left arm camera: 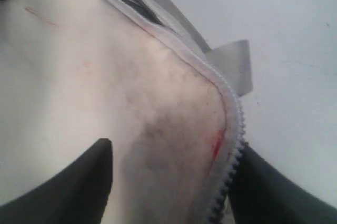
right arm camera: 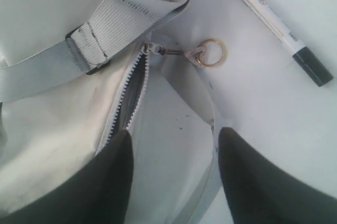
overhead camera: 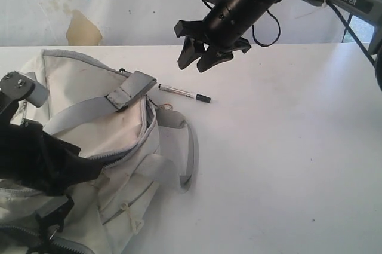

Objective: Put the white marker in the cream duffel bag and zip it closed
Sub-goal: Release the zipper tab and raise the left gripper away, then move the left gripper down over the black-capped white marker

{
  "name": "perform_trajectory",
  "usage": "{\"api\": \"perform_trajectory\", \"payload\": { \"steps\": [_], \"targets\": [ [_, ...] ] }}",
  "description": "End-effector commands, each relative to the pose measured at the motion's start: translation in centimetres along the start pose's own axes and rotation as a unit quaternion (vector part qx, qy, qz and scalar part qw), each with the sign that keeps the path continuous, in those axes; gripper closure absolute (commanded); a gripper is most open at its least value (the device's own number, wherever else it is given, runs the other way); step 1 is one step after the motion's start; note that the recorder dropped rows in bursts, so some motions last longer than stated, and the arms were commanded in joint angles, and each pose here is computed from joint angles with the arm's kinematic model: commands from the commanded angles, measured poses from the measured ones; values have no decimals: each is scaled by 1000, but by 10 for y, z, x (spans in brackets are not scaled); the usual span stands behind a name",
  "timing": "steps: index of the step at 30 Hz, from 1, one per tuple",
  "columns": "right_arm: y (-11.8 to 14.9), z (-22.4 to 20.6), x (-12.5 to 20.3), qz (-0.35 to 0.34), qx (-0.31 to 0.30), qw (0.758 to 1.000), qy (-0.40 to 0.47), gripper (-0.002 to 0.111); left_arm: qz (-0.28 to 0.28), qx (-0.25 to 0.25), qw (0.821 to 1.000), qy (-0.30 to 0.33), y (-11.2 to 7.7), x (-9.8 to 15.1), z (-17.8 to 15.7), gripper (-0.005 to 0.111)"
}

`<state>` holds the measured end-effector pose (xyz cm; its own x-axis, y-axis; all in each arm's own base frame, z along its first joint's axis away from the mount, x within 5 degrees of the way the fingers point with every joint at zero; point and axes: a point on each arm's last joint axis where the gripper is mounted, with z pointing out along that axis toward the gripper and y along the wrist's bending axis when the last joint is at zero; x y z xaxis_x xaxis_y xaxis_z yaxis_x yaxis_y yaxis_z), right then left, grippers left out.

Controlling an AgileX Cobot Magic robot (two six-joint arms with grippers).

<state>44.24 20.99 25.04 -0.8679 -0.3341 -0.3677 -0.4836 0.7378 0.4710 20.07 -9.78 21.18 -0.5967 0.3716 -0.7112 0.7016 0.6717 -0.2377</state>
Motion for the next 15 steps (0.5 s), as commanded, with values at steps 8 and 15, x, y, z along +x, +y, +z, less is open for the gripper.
{"api": "perform_trajectory", "payload": {
  "steps": [8, 15],
  "targets": [
    [-9, 1, 1, -7, 18, 1000, 10, 61, -89, -39, 994, -45, 9, -13, 1, 90],
    [-25, 21, -1, -39, 41, 998, 1, 61, -166, -76, 974, -138, 12, -28, -14, 107]
  ]
}}
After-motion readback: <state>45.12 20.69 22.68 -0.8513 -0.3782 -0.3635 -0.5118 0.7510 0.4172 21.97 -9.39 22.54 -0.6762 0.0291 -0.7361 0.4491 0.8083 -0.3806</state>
